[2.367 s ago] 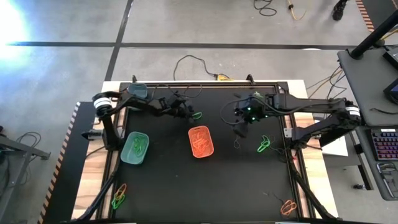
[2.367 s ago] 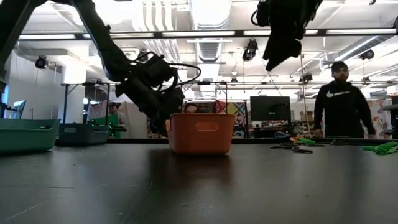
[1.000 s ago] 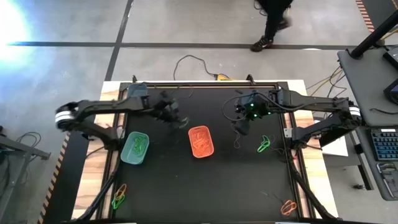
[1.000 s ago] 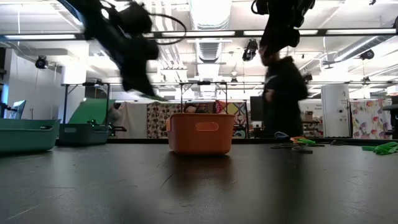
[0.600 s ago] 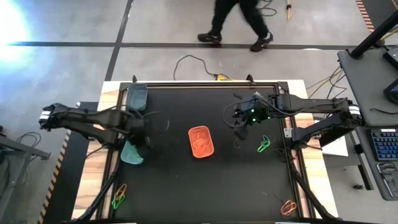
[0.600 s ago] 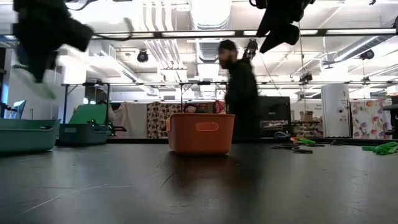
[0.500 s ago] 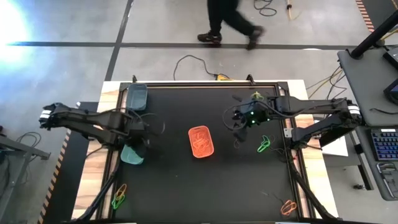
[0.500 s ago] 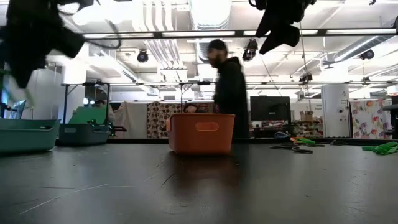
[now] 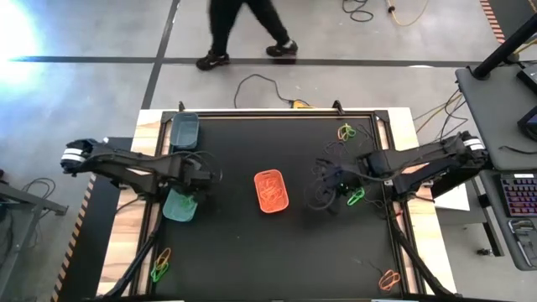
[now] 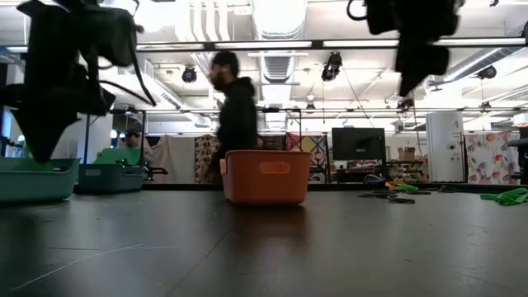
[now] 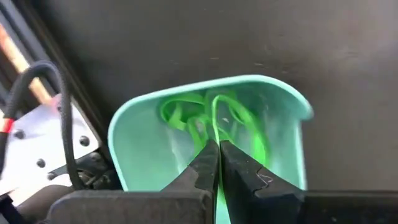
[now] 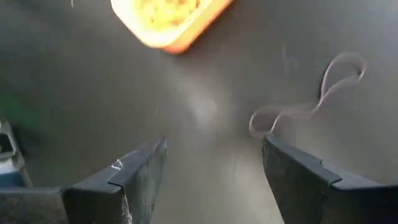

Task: Sort rubber bands into baskets
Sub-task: Put the green rubber band into the light sea green bin, then move the green rubber band, then put the green rubber band into the light sea green bin

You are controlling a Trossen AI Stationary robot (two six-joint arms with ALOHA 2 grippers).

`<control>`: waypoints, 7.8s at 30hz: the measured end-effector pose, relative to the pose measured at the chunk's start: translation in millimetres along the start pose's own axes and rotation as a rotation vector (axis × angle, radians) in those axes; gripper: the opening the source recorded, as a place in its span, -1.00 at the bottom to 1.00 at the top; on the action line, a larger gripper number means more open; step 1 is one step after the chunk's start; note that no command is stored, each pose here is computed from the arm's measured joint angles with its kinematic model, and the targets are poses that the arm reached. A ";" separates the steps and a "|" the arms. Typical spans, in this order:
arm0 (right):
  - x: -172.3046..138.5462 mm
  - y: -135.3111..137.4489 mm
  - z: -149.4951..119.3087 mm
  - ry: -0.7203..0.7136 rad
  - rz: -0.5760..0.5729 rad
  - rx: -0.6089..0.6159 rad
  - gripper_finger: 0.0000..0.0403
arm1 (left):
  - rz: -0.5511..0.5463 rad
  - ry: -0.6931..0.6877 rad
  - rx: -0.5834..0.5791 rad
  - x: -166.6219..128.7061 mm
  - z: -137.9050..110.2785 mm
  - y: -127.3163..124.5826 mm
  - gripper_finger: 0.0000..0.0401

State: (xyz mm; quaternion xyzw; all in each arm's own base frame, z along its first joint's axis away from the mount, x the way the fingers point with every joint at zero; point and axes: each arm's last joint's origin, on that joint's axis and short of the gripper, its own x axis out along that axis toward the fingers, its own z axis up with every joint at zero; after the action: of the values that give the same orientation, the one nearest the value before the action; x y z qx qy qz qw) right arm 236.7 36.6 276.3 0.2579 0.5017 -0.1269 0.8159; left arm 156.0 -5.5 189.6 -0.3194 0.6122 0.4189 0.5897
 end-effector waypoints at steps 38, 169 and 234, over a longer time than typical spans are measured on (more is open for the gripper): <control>23.6 -66.5 -47.3 0.559 -0.276 0.447 0.26 | -0.391 -0.152 0.126 -81.4 -7.4 30.1 0.41; -74.1 -94.0 55.5 -0.382 -0.496 0.303 0.81 | -0.373 -0.734 0.371 80.6 205.4 -132.4 0.09; 33.1 25.7 -88.2 -0.133 0.068 0.098 0.80 | 0.086 -0.083 0.093 2.8 -14.2 -5.6 -1.00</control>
State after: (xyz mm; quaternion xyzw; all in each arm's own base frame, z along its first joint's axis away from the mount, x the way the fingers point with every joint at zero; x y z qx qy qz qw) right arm 197.6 108.2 222.6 0.3054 0.4308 -0.1404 0.8375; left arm 154.2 -20.3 185.4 -0.2476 0.6191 0.4278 0.6102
